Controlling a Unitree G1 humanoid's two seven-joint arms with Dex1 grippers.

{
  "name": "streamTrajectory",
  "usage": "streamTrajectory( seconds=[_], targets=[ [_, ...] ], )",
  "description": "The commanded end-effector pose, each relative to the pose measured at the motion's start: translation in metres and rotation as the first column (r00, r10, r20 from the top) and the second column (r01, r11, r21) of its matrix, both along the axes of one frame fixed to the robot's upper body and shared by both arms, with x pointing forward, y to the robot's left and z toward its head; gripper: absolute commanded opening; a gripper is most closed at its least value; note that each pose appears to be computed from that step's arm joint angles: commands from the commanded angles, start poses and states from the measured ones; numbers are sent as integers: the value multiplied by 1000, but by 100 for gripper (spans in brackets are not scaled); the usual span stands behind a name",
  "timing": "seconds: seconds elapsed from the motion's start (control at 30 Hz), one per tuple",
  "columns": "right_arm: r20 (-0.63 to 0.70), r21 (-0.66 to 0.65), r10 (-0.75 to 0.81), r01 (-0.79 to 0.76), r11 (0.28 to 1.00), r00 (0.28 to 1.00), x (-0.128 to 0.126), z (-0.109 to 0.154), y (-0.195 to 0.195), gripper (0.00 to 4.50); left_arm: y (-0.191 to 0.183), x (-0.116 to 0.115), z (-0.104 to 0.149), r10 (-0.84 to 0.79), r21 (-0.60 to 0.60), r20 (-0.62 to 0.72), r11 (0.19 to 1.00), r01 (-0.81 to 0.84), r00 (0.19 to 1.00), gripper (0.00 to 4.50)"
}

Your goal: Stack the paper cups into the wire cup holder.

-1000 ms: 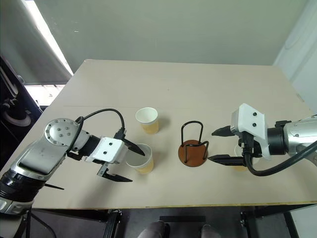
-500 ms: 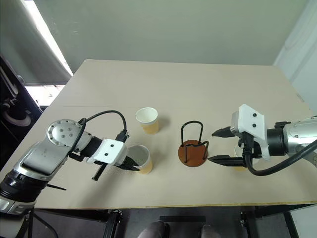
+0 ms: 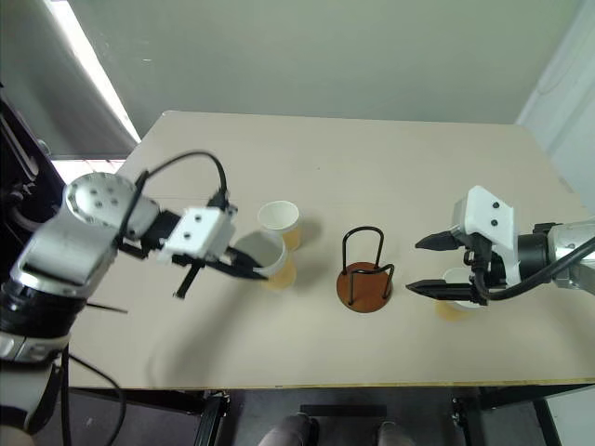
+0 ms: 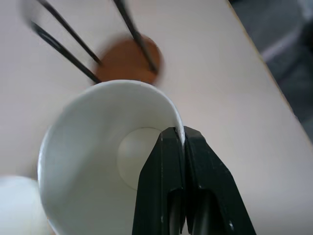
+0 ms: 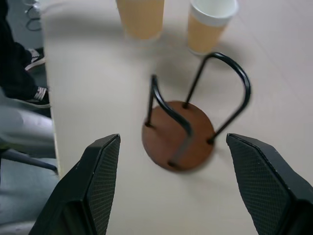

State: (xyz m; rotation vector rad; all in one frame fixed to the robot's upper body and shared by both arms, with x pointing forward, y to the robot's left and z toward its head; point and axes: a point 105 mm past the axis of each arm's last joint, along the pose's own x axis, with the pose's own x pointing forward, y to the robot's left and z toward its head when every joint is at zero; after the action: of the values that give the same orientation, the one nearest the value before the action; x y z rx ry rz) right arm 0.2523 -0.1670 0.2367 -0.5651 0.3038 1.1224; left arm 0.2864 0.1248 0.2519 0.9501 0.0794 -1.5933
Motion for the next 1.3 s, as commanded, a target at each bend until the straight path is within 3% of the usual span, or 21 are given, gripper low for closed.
streamTrajectory(
  seconds=[0.03,0.2,0.33,0.7,1.3],
  targets=[
    [46,19,-14,13,1000,999,0,15,-7,353,-15,-12,35,-104,-74,2,992,104,995,3],
    [41,7,-32,32,999,999,2,13,-12,353,-40,-16,65,-214,-123,33,968,217,976,3],
    [39,-22,-42,43,999,998,1,11,-17,353,-56,-14,73,-276,-107,65,954,281,959,3],
    [54,-43,-104,106,993,993,-6,13,-29,353,-90,8,43,-371,13,77,929,371,925,3],
    [79,-29,-160,163,986,984,-23,25,-30,353,-115,15,30,-427,32,61,904,425,902,3]
  ],
)
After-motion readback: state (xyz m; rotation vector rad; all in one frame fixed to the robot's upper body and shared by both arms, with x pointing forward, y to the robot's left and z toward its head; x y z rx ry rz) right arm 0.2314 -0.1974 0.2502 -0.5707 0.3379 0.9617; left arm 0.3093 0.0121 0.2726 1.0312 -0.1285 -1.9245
